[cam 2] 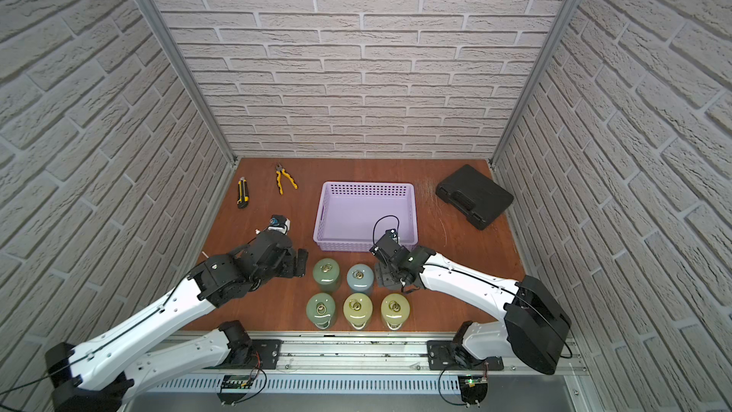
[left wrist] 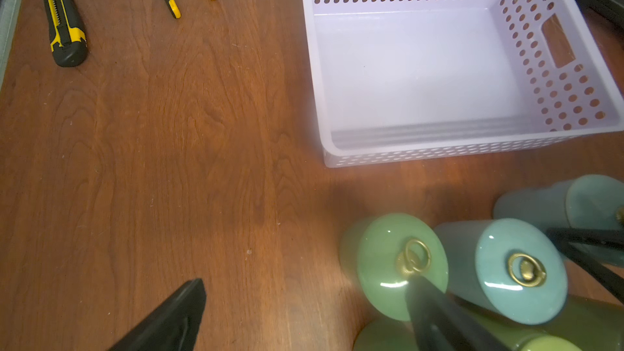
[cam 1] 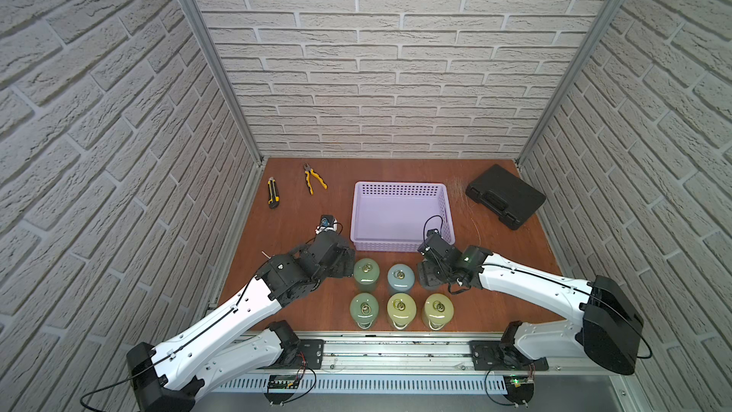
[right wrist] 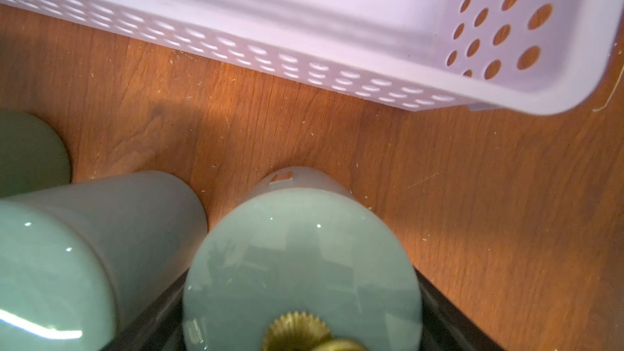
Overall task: Take the tea canister out of the basket
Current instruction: Place the tea canister at the center of the board.
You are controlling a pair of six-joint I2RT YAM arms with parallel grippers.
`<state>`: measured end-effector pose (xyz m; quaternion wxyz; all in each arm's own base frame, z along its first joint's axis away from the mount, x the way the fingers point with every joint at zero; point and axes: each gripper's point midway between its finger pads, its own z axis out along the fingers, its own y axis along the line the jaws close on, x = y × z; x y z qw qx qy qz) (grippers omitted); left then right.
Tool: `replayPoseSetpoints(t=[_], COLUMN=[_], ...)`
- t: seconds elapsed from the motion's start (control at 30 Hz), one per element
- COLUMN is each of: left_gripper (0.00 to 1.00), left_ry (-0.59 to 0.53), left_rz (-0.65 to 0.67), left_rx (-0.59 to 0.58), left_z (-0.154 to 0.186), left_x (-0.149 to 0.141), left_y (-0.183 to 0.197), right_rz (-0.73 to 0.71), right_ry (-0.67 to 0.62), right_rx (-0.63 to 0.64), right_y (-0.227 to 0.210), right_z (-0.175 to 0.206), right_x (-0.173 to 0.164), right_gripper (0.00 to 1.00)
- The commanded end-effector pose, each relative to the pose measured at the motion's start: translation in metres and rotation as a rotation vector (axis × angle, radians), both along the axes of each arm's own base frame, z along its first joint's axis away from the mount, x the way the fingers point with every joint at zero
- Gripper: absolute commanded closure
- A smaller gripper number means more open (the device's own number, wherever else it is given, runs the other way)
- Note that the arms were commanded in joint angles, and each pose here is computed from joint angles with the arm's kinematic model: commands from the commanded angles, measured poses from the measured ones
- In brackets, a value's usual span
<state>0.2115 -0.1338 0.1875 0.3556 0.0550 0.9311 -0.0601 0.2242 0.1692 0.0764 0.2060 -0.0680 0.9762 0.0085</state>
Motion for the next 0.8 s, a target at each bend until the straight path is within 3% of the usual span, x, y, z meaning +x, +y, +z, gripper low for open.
replayPoseSetpoints(t=[0.0, 0.53, 0.77], left_gripper=[0.02, 0.02, 0.02], left_ry=[-0.006, -0.029, -0.133], left_rz=[0.011, 0.002, -0.04], left_rx=[-0.017, -0.022, 0.041], left_z=[-0.001, -0.001, 0.012], left_x=[0.0, 0.005, 0.02], left_y=[0.002, -0.001, -0.003], right_rz=[-0.017, -0.008, -0.019], right_ry=[-0.052, -0.131, -0.245], right_rx=[0.037, 0.077, 0.048], right_y=[0.004, 0.003, -0.007], right_z=[0.012, 0.059, 0.101], right_x=[0.005, 0.009, 0.022], right_gripper=[0.03, 0.0, 0.0])
